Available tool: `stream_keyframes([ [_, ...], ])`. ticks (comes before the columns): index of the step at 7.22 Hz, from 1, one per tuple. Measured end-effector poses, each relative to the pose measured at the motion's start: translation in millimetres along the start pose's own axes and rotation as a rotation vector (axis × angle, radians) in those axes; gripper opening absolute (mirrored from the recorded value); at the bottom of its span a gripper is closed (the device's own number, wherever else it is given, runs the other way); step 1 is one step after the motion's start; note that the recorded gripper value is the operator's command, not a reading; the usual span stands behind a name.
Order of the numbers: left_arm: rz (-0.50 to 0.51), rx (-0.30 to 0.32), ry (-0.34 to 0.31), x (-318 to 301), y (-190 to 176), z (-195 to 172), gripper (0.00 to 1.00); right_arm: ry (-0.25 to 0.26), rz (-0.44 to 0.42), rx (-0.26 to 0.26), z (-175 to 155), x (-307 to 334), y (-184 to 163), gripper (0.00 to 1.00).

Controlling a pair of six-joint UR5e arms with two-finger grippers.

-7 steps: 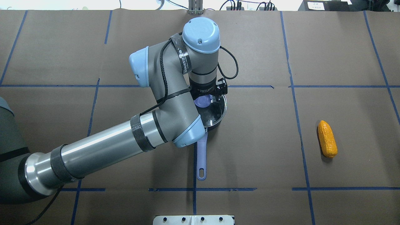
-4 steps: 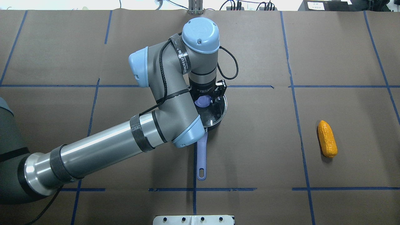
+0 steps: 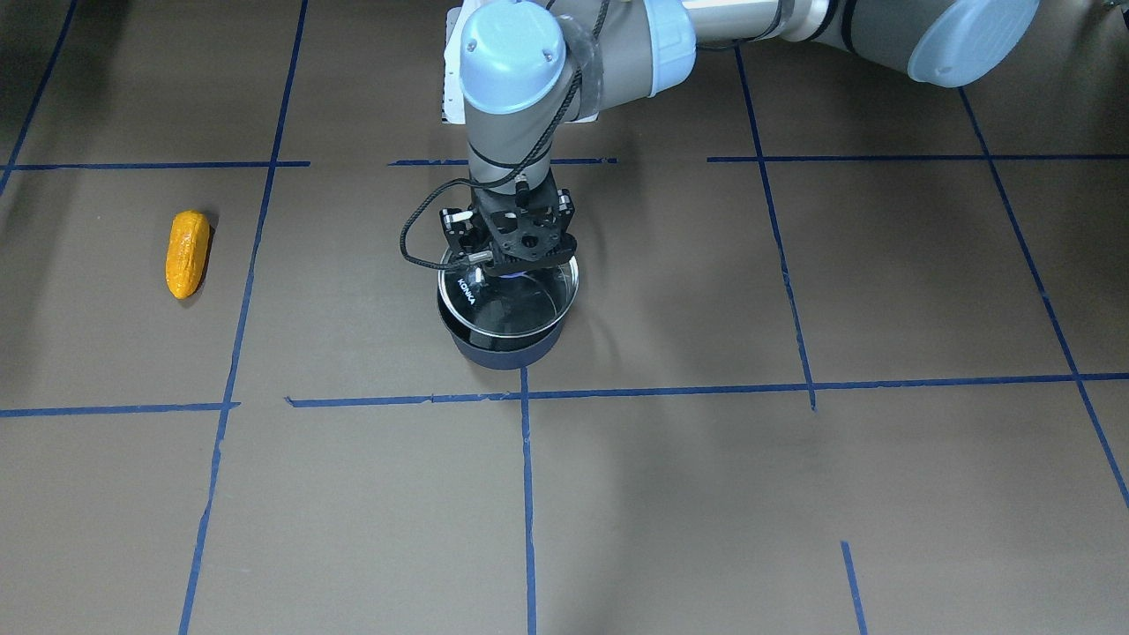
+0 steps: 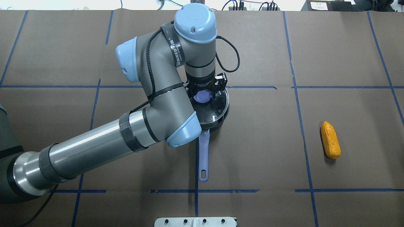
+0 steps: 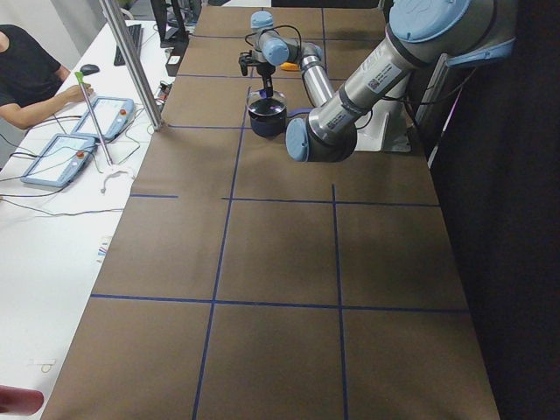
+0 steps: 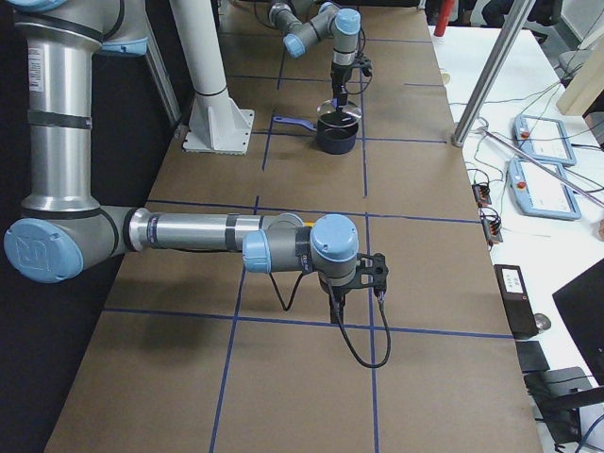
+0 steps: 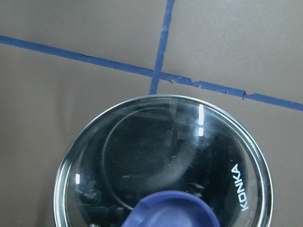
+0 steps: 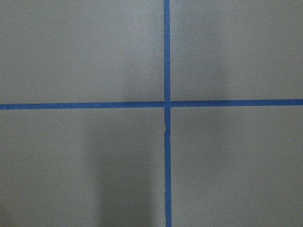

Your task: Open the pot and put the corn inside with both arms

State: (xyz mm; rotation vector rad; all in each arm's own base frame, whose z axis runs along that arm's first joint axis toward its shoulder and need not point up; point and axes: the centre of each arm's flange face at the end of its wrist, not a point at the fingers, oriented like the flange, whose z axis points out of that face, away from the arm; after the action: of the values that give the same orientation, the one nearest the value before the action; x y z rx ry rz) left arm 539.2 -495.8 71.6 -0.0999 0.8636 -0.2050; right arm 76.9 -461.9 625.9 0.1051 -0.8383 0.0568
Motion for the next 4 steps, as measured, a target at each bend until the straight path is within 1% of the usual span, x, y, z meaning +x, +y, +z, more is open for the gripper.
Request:
stream_keyframes([
  [1,0.002,0.010,0.002,-24.5,-6.1,-3.2,0.19,-0.008,-0.004,0.003,-2.1,-3.0,-0.3,1.00],
  [3,0.045,0.034,-0.004,-97.4,-19.1,-5.7,0.19,-0.029,-0.009,0.011,-7.2,-14.0,-0.7,1.00],
  [4,0.071,0.044,-0.013,-131.3,-24.1,-7.1,0.19,-0.035,0.011,0.012,-9.5,-34.9,-2.8,1.00],
])
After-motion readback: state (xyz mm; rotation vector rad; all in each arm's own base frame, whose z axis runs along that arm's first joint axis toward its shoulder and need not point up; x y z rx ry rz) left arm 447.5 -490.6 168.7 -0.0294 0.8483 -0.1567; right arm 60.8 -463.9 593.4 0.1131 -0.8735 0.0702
